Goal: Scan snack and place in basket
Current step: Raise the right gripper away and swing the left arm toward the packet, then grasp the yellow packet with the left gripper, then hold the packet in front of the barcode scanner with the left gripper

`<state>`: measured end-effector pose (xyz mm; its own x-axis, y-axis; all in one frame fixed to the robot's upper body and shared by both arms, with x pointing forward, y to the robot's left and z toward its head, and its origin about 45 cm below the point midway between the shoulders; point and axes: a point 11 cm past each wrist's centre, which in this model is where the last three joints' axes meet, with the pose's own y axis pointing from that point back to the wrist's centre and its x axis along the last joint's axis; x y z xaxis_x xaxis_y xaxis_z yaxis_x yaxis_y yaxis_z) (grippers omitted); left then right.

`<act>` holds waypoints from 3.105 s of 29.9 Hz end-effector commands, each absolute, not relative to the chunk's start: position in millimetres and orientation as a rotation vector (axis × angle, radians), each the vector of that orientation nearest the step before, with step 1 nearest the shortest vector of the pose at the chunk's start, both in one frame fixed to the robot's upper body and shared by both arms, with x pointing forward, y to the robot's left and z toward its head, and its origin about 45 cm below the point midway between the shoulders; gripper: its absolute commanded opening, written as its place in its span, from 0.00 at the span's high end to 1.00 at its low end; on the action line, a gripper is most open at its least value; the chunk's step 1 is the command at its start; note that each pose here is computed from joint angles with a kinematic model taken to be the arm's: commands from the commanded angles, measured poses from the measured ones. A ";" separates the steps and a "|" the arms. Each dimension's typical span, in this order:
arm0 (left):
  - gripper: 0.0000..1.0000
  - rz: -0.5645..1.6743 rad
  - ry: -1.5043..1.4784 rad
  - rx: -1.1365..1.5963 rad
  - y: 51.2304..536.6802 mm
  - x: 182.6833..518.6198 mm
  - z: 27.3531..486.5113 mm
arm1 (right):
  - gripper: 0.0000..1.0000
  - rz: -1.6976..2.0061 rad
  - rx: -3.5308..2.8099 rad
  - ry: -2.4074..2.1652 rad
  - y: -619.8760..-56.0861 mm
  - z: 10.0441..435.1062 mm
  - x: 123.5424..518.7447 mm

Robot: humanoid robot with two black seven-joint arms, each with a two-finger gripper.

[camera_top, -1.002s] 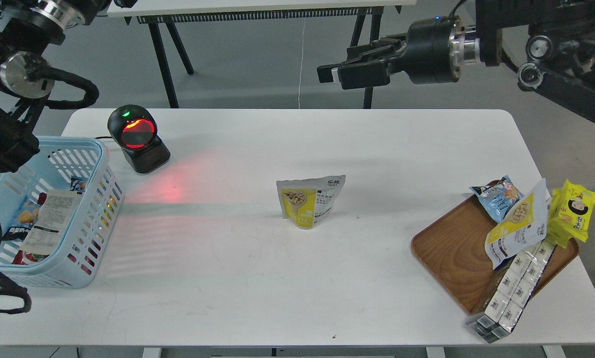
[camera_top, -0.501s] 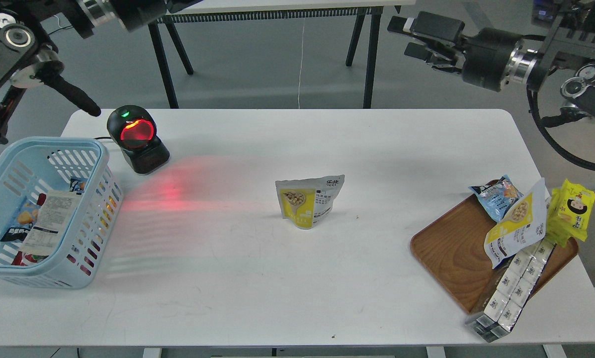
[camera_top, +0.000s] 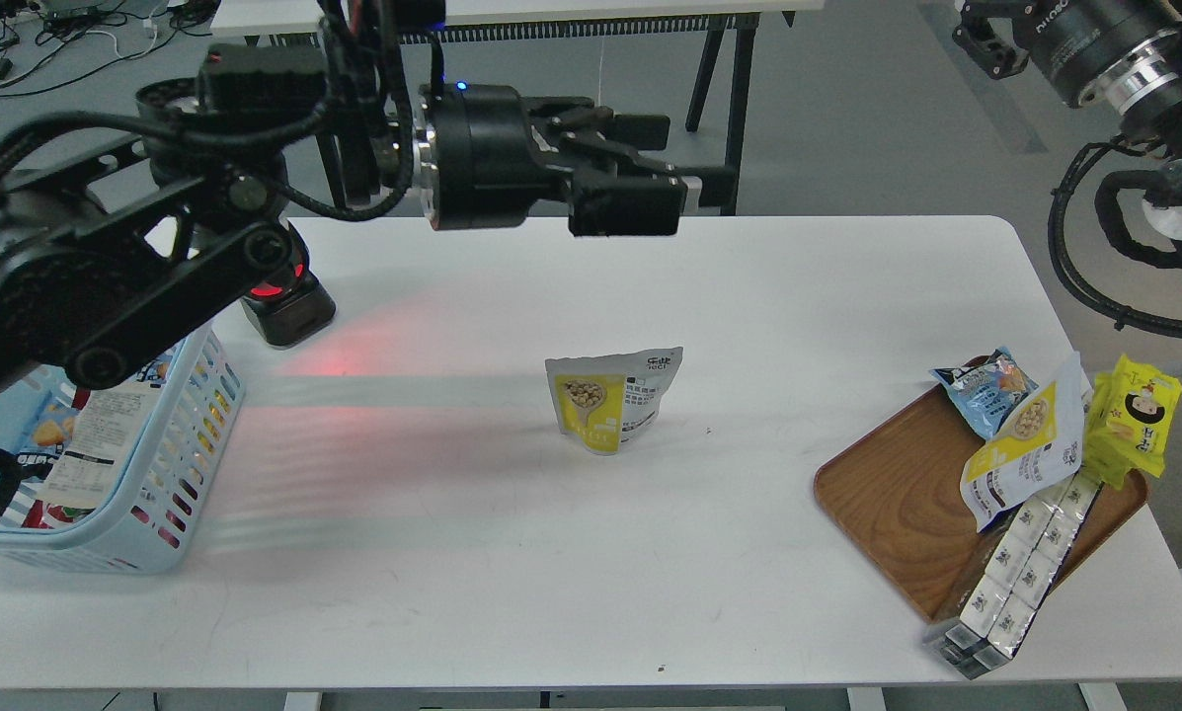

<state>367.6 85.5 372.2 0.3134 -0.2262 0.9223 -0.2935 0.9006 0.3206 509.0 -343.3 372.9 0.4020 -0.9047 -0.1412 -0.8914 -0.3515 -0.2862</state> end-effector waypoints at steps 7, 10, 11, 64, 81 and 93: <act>0.04 -0.257 -1.523 0.723 56.1 349.3 292.1 | 0.01 0.361 -2.016 1.563 -341.9 283.7 491.2; 0.06 -0.266 -1.496 0.754 57.6 355.3 280.4 | 0.01 0.432 -1.991 1.561 -332.8 260.2 484.5; 0.07 -0.262 -1.484 0.772 59.7 359.7 276.5 | 0.01 0.442 -1.994 1.560 -330.1 256.6 483.6; 1.00 -0.351 -1.369 0.871 86.9 371.0 232.4 | 0.01 0.448 -1.991 1.585 -337.6 248.8 478.9; 1.00 -0.259 -1.411 0.999 202.2 369.4 293.5 | 0.01 0.441 -1.987 1.591 -340.6 249.8 479.2; 1.00 -0.204 -1.301 1.151 277.2 372.0 291.2 | 0.01 0.443 -1.983 1.590 -340.5 249.6 479.1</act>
